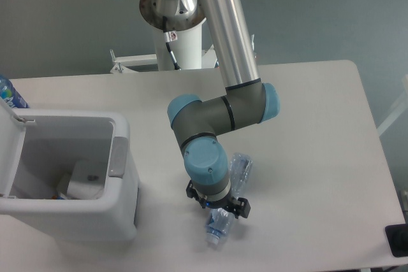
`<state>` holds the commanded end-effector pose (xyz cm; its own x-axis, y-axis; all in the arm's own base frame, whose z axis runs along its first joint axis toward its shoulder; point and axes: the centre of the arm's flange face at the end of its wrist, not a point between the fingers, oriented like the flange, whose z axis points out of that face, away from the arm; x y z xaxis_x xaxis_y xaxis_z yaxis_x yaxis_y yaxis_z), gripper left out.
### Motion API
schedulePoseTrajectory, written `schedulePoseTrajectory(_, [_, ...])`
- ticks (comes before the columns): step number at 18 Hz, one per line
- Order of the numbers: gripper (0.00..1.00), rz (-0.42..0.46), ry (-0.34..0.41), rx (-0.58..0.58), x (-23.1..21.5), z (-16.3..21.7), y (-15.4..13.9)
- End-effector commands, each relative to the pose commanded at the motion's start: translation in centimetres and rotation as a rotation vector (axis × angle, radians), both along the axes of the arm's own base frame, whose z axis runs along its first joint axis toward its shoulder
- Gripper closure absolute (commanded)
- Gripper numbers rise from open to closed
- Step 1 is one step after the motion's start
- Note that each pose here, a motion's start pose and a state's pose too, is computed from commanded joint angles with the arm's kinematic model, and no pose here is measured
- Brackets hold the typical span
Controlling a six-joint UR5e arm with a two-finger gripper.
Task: Place the trash in the trash can
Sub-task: 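Lower the gripper around the bottle's middle and close on it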
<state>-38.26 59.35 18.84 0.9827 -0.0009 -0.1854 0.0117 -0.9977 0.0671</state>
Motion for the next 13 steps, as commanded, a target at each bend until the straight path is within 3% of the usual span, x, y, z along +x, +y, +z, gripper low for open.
schedulePoseTrajectory(13, [0.04,0.0,0.019,-0.006,-0.16,-0.23,0.22])
